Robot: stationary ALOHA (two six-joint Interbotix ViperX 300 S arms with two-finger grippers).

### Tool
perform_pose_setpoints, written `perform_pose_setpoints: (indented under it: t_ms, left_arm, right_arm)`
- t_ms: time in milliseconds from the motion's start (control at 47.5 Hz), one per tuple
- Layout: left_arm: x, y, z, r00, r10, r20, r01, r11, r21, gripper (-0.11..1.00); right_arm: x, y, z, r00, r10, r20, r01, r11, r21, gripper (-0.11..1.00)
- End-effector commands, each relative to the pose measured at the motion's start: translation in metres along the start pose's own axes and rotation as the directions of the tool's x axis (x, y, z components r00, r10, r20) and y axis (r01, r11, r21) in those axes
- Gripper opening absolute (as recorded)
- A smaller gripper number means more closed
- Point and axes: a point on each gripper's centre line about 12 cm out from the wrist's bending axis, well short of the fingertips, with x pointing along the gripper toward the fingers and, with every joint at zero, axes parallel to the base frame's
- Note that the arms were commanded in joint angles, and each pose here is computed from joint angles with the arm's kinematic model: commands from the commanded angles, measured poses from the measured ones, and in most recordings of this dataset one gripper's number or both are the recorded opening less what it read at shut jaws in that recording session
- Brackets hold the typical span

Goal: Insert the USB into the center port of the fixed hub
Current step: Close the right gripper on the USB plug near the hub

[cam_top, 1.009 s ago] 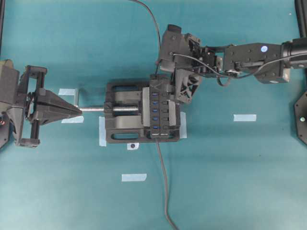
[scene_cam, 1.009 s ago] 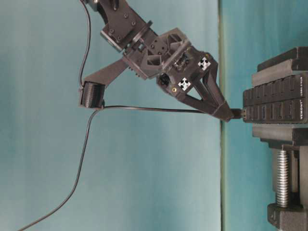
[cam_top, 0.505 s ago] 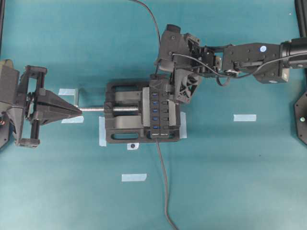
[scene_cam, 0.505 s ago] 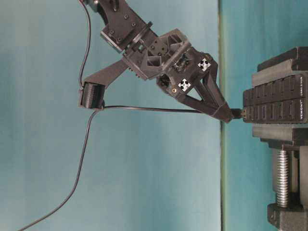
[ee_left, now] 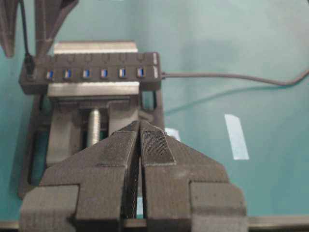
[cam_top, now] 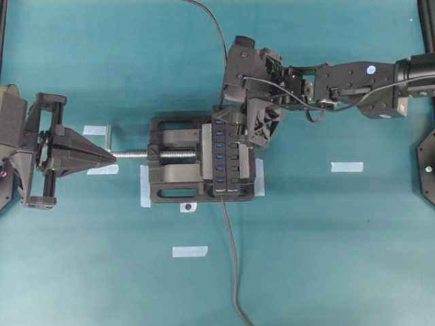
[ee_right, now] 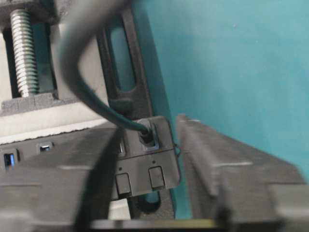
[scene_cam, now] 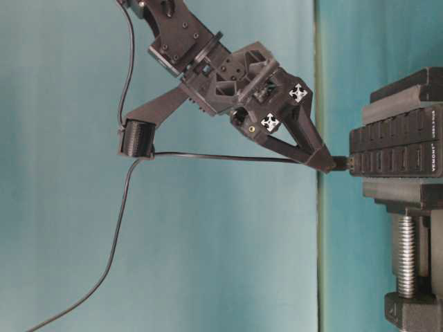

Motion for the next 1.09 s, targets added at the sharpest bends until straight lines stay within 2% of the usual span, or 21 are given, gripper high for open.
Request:
perform_pose_setpoints:
  t_ms: [0,231,336,1073]
  left_arm:
    - [-0.0004,-0.0005,0.0121,0.999,-0.002,0.035,0.002,1.000,0.001,0.00]
    - [-0.0004,-0.0005,0.0114,0.999,-0.002,0.034,0.002,1.000,-0.001,0.00]
    - [-0.0004,-0.0002,0.0116,0.999,-0.001,0.035,0.001,1.000,-0.002,0.00]
    - [-0.0004,-0.0002,0.0116,0.999,-0.001,0.035,0.001,1.000,-0.002,0.00]
  right_arm:
    - [-0.0049,0.0008,0.0117,0.999,0.002,0.038,-0.002,1.000,-0.002,0.39]
    - [-0.0049,0.0047,0.0110,0.999,0.009,0.039,-0.009,1.000,-0.010,0.16]
    - [-0.0049,0.0053,0.0112,0.999,0.010,0.040,-0.010,1.000,-0.009,0.10]
    - [-0.0089,0.0081,0.0182,0.998,0.014,0.054,-0.014,1.000,-0.008,0.09]
